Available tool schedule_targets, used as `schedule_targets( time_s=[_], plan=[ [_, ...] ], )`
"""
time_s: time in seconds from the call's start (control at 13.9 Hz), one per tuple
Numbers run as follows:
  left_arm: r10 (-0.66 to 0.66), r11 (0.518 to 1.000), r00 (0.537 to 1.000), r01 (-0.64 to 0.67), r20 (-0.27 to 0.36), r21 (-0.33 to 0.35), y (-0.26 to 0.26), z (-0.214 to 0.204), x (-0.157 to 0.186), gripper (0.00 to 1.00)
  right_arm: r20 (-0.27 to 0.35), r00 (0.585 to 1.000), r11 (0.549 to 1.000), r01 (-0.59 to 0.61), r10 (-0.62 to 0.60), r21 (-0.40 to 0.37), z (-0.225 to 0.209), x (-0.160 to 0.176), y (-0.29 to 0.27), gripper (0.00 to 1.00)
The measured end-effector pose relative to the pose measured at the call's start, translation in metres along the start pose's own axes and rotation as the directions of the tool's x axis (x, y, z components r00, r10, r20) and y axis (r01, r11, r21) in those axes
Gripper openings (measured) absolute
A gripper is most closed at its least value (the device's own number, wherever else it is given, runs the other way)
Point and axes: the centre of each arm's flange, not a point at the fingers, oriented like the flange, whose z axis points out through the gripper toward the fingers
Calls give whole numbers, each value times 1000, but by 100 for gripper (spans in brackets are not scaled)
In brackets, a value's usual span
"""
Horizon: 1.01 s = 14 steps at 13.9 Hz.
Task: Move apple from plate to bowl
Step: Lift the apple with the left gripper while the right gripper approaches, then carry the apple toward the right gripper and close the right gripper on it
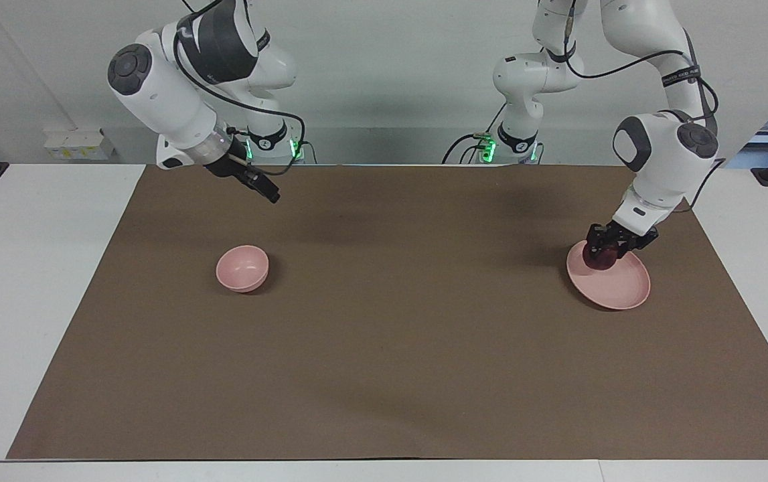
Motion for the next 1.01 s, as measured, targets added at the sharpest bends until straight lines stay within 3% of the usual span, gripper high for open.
schedule_targets(
  time_s=[0.22, 0.36, 0.72, 1.01],
  plan=[
    [-35, 999, 999, 36, 29, -22, 58, -37, -4, 62, 75, 987, 986, -147, 142, 72, 24, -1, -28, 100],
    [-91, 993, 995, 94, 33, -74, 121, -48, -5, 62, 132, 974, 973, -200, 185, 115, 37, 2, -43, 100],
    [-194, 926, 977, 211, 86, -312, 218, -58, -14, 62, 276, 939, 938, -270, 206, 219, 59, 4, -73, 100],
    [-263, 819, 960, 273, 93, -505, 269, -71, -16, 62, 351, 896, 894, -371, 273, 250, 77, 0, -96, 100]
  ],
)
